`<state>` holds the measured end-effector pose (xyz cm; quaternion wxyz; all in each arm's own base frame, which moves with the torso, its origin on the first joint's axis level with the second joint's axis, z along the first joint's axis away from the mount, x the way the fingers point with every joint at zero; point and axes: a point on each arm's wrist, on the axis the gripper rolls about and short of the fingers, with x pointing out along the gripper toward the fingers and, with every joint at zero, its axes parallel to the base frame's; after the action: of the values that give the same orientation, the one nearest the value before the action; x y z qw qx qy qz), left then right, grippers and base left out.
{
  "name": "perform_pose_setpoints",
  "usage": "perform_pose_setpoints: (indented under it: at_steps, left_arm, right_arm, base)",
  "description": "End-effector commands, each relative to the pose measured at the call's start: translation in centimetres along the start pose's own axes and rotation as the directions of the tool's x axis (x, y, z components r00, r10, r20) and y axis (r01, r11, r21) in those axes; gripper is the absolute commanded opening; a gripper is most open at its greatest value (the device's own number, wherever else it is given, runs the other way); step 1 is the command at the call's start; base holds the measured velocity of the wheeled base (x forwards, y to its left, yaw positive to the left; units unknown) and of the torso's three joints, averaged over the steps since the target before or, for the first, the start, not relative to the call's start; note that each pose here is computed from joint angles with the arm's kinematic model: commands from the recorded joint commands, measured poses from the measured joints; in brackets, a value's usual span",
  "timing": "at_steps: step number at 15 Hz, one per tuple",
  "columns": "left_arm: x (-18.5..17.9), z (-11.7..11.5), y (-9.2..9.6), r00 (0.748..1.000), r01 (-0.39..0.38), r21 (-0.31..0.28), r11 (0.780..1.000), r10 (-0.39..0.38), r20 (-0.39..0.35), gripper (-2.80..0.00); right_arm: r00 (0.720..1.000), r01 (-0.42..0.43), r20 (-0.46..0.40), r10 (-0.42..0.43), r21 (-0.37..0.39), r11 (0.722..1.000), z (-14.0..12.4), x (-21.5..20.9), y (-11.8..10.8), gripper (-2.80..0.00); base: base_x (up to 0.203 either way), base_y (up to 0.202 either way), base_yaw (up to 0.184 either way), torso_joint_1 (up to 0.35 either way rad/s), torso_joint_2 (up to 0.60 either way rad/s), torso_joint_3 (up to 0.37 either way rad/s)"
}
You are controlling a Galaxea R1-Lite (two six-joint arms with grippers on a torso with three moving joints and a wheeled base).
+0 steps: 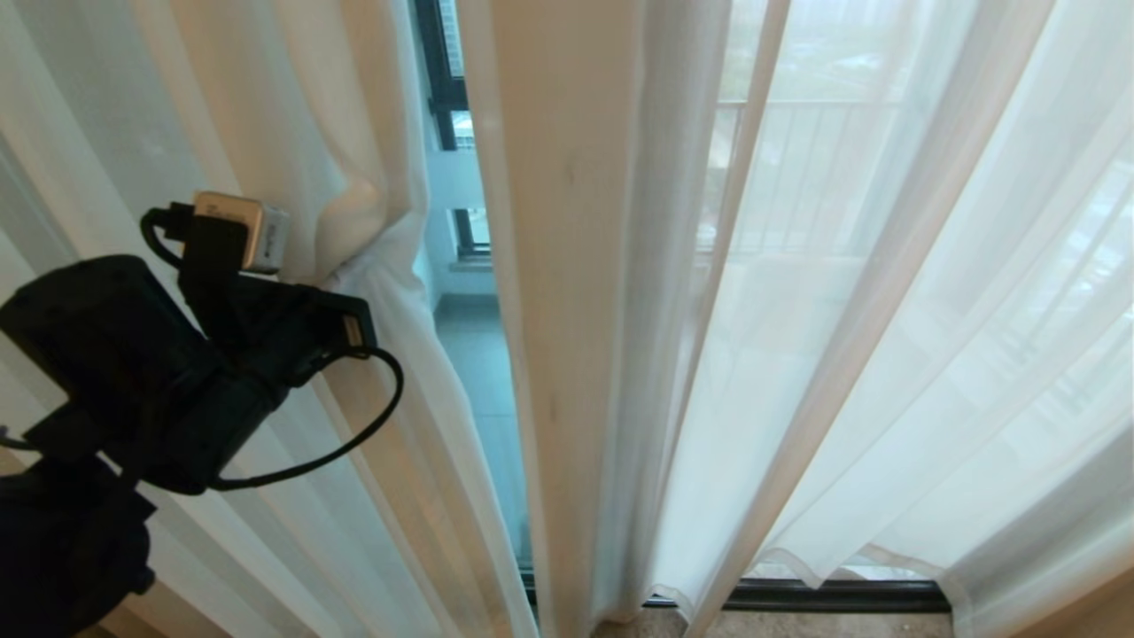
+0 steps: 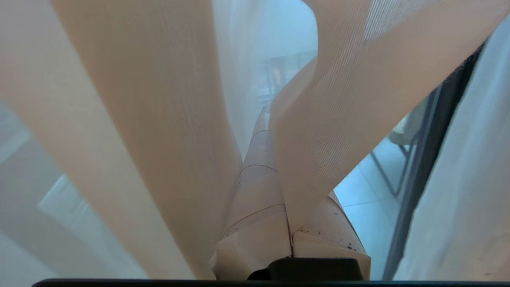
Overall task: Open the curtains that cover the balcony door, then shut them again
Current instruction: Pull the inner curtains open on both sides
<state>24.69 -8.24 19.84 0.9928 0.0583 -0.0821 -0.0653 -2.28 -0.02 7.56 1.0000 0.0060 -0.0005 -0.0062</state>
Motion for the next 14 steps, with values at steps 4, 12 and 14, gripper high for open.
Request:
perform_pose_setpoints:
  at_steps: [4, 12, 14]
  left_arm:
    - [-0.8, 1.0, 1.9, 0.992, -0.127, 0.012, 0.992, 0.126, 0.03, -2.8]
    - [-2.2, 1.2, 3.9, 0.976, -0.216, 0.042, 0.975, 0.215, 0.03, -2.8]
    - [-2.7, 1.0, 4.1, 0.975, -0.222, 0.044, 0.974, 0.221, 0.022, -2.8]
  right_arm:
    - [1.0, 0.0, 0.001, 0.0, 0.0, 1.0, 0.0, 0.0, 0.0, -2.8]
    - [1.0, 0.0, 0.001, 0.0, 0.0, 1.0, 0.0, 0.0, 0.0, -2.8]
    - [1.0, 0.0, 0.001, 0.0, 0.0, 1.0, 0.0, 0.0, 0.0, -2.8]
  base:
    - [0.0, 0.0, 0.0, 0.0, 0.0, 0.0]
    - [0.0, 0.0, 0.0, 0.0, 0.0, 0.0]
    - [0.0, 0.0, 0.0, 0.0, 0.0, 0.0]
